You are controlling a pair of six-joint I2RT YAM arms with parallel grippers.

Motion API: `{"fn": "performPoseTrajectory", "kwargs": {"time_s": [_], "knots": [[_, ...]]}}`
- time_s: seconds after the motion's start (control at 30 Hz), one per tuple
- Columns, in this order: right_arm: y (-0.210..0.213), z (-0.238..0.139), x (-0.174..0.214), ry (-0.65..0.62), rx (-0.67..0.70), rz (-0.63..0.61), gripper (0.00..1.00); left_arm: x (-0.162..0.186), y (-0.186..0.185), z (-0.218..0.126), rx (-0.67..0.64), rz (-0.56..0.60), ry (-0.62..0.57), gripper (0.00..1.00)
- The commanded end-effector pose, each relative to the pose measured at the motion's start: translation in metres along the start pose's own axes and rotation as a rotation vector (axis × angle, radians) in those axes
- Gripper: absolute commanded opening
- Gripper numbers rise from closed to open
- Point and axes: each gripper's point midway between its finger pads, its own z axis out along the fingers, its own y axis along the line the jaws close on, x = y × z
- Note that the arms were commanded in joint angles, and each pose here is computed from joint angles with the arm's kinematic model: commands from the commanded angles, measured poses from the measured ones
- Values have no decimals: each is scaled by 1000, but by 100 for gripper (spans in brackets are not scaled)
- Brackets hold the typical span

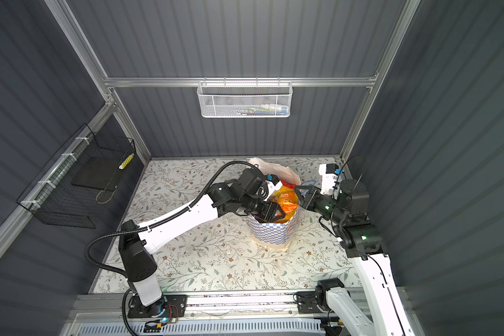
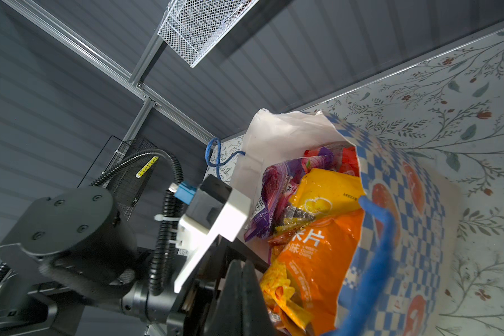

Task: Place the snacks into the paper bag
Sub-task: 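Lower the orange chips bag into the paper bag and open the left gripper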

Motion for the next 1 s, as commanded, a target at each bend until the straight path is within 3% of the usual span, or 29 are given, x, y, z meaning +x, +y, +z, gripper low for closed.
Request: {"fn": "performPoseTrajectory", "kwargs": {"time_s": [0.0,0.13,0.33,0.57,0.77,0.87,0.97], "knots": [[32,-14,-18,-63,-100,-56,0,-36,-30,-55,16,79,-154,64],[31,-14,-16,-58,-99,-53,0,-43,-34,-62,21,79,-186,54],[33,-14,-17,-59,-104,-51,0,-40,-26,-31,26,50,-131,29],[33,-13,-14,-47,-101,-53,0,-36,-10,9,1,38,-51,26],[34,-17,-16,-55,-91,-66,0,17,26,69,-59,-6,147,25],[34,-18,-17,-60,-87,-68,0,47,60,92,-171,-21,244,26],[34,-18,-17,-62,-88,-67,0,48,79,90,-276,7,266,29]]}}
